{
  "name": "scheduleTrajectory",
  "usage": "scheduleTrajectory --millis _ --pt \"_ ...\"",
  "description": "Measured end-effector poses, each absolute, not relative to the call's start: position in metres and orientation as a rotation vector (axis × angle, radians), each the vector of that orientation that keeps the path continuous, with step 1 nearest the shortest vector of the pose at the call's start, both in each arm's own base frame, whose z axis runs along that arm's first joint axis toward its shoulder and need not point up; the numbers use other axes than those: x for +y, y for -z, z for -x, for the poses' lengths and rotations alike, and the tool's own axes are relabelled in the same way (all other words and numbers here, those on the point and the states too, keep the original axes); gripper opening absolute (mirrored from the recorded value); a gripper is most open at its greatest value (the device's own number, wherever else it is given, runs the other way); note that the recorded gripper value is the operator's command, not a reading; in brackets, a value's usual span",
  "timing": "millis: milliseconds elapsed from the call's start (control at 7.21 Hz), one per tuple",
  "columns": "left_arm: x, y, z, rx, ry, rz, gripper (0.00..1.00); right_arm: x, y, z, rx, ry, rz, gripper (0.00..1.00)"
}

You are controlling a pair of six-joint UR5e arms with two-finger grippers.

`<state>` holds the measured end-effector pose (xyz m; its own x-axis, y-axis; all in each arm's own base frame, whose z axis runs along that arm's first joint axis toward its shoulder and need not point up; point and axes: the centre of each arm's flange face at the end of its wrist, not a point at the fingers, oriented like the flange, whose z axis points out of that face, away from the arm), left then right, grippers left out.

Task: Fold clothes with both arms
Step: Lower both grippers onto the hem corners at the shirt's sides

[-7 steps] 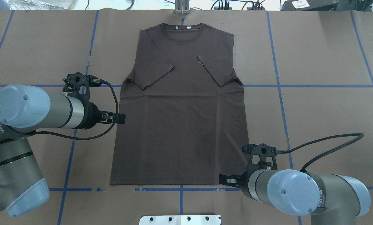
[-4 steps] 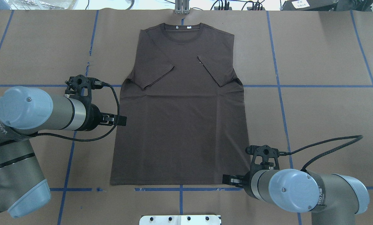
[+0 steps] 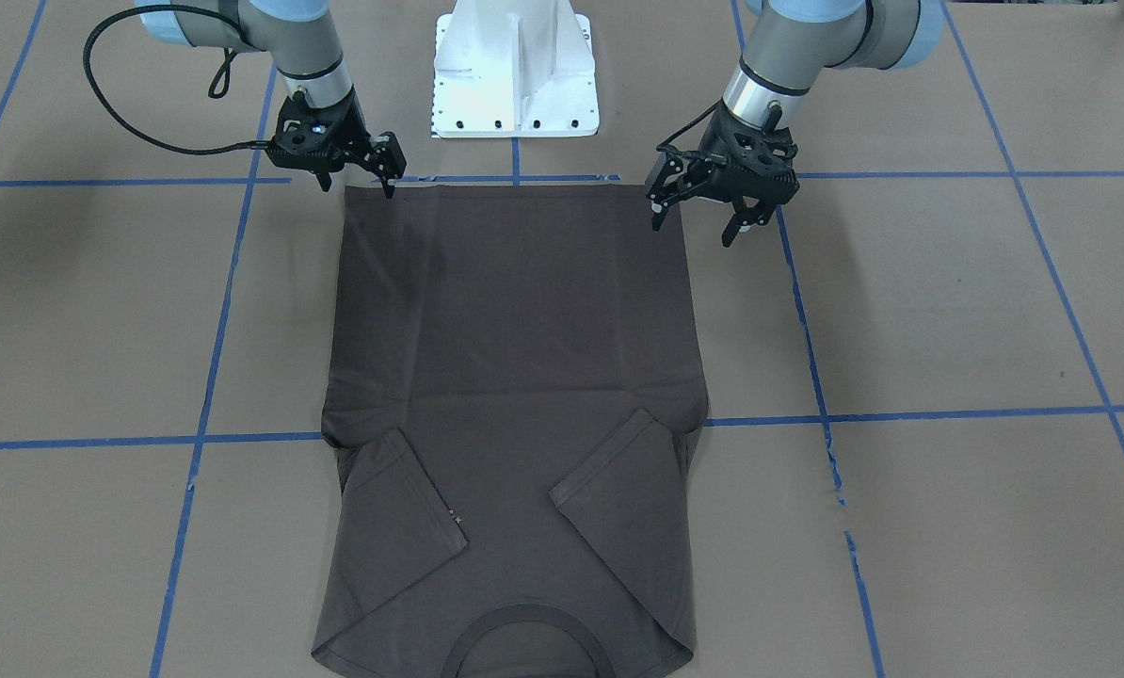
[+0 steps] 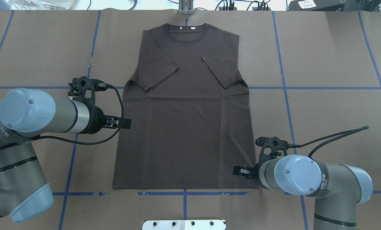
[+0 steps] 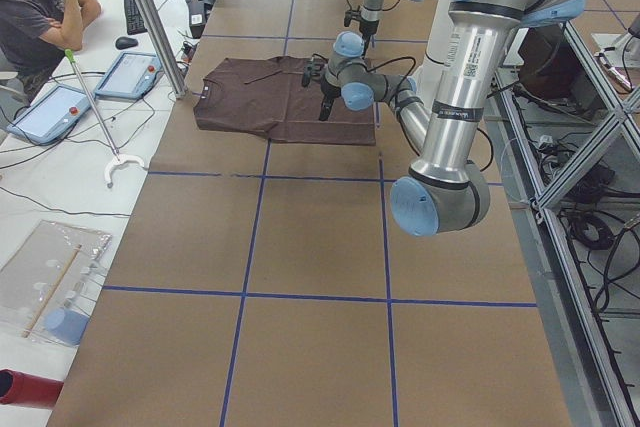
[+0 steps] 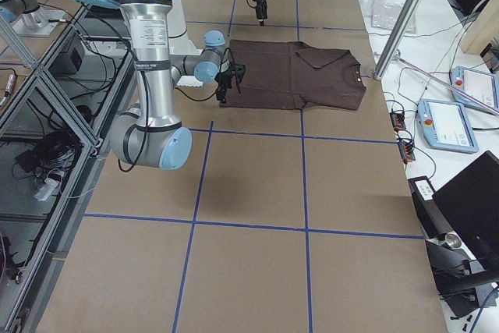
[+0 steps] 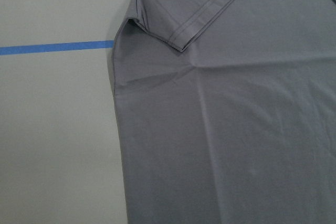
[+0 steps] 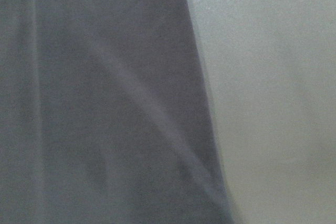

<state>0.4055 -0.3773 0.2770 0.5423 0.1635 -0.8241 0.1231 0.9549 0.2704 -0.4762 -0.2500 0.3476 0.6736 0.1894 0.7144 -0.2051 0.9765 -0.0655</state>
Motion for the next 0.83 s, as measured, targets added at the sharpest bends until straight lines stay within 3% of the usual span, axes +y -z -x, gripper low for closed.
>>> scheduleTrajectory --millis 416,554,832 --pt "-0.3777 -0.2696 -0.4067 1.014 -0.028 -0.320 1.00 -0.2532 -0.3594 0.4863 -0.778 -0.217 -0.012 0.99" --pt "-0.3778 -0.2677 -0.4069 1.016 -0.029 -0.321 1.00 -0.2520 -0.3593 0.4886 -0.778 -0.212 -0.001 0.93" --pt "-0.3777 -0.2668 -0.4068 1.018 -0.029 -0.322 1.00 -0.2502 -0.3579 0.4890 -0.782 -0.207 0.018 0.55"
